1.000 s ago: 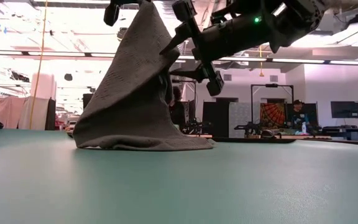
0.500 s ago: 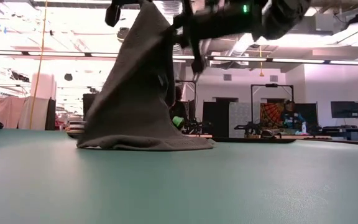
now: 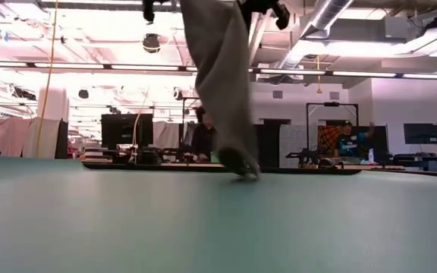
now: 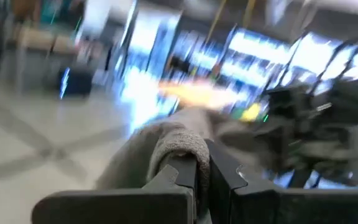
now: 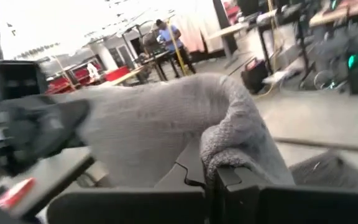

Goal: Roll towel
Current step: Fold the microfiber towel

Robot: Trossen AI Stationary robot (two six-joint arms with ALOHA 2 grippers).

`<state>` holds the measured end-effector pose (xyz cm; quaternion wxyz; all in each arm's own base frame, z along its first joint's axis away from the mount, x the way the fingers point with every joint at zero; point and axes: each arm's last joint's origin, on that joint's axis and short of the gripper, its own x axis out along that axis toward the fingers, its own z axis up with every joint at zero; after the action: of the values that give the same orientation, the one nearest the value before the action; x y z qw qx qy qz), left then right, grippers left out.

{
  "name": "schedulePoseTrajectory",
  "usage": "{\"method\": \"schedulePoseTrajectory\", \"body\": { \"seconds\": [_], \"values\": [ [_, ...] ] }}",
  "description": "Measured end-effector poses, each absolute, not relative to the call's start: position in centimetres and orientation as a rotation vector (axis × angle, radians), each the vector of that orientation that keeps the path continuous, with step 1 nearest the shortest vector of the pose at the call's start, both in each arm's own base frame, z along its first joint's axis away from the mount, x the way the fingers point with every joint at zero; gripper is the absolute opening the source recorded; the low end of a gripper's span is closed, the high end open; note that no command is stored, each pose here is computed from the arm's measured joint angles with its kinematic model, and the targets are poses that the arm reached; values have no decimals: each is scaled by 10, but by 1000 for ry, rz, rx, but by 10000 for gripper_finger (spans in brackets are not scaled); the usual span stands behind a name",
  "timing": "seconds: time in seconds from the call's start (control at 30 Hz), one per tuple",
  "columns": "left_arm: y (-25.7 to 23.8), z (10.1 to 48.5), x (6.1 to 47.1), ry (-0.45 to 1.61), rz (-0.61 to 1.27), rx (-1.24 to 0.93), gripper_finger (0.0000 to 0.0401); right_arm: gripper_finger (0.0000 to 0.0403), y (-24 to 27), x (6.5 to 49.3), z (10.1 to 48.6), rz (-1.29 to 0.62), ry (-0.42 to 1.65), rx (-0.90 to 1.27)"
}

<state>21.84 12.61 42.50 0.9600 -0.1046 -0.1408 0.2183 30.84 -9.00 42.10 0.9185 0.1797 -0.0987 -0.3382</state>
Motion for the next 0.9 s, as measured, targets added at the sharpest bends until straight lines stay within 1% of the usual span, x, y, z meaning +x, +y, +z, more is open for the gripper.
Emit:
{"method": "schedulePoseTrajectory", "body": {
  "seconds": [0.1, 0.2, 0.3, 0.37, 0.47, 0.57, 0.67, 0.8, 0.9],
  "values": [
    [136, 437, 224, -279, 429, -28, 0, 10, -106, 307, 439, -741, -178, 293],
    [140, 449, 226, -188, 439, 149, 0, 10, -111, 304, 455, -765, -140, 216],
    [137, 459, 223, -87, 438, 190, 0, 10, -103, 304, 460, -740, -70, 207],
    [134, 458, 221, -17, 417, 171, 0, 9, -91, 308, 453, -711, 16, 203],
    [128, 444, 219, 141, 360, 104, 0, 9, -67, 319, 426, -685, 203, 231],
    [116, 424, 219, 344, 276, 52, 0, 9, -35, 331, 386, -686, 374, 269],
    [98, 391, 225, 538, 183, -18, 0, 9, -2, 335, 344, -681, 495, 313],
    [69, 337, 234, 733, 66, -104, 0, 10, 37, 336, 302, -663, 559, 387],
    [48, 299, 238, 822, 7, -145, 0, 14, 57, 336, 284, -642, 566, 427]
  ]
}}
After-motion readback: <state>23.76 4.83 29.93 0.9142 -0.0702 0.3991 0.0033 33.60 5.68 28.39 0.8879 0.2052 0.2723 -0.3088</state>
